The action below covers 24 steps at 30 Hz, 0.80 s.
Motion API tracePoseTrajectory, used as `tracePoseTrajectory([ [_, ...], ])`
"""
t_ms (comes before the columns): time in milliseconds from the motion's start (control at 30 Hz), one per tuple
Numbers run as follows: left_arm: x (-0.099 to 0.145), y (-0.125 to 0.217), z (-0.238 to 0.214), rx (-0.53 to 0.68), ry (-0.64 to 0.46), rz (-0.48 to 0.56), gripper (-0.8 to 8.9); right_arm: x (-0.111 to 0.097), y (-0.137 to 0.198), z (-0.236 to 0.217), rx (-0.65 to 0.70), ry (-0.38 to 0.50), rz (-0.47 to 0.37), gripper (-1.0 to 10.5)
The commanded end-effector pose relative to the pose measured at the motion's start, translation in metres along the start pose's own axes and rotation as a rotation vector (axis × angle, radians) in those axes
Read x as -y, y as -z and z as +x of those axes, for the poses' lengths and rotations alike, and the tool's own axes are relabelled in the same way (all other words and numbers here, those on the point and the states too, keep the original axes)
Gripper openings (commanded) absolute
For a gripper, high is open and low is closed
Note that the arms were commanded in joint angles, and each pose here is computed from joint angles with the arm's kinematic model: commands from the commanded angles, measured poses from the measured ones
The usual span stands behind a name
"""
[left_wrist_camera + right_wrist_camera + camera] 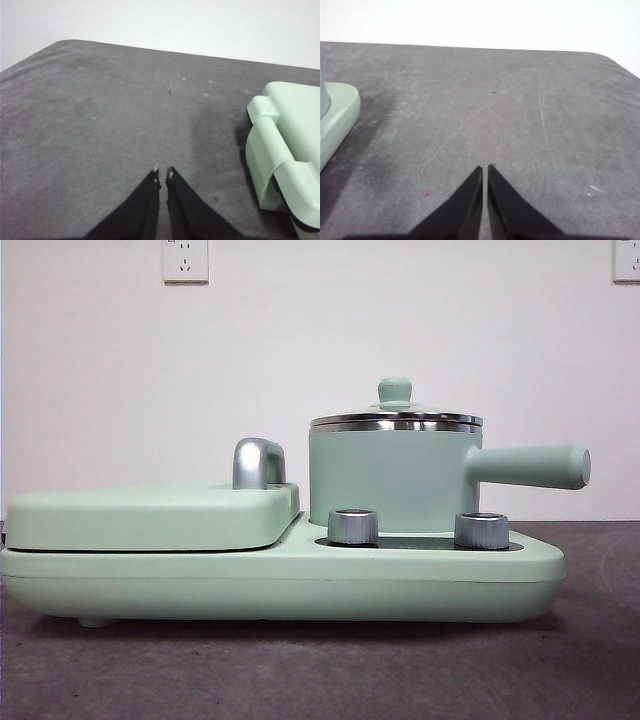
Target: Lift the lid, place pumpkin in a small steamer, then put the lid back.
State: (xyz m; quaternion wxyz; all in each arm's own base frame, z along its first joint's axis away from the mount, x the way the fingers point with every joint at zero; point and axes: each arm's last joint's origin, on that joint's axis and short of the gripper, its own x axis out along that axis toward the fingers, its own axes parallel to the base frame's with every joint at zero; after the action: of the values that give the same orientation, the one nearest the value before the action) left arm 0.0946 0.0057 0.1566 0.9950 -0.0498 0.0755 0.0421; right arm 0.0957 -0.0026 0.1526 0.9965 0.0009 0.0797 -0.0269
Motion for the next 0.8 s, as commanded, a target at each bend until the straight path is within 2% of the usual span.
tracePoseTrajectory([
  [33, -0.0009, 0.0064, 0.0018, -0.021, -0.009, -0.008, 0.28, 0.0003, 0.0012, 0.0004, 0.001, 0.008, -0.004, 0.1],
  [800, -0.0009, 0.0064, 0.0018, -0.021, -0.009, -0.008, 0.28, 0.0003, 0.0002, 0.0004, 0.011, 0.008, -0.003, 0.1],
])
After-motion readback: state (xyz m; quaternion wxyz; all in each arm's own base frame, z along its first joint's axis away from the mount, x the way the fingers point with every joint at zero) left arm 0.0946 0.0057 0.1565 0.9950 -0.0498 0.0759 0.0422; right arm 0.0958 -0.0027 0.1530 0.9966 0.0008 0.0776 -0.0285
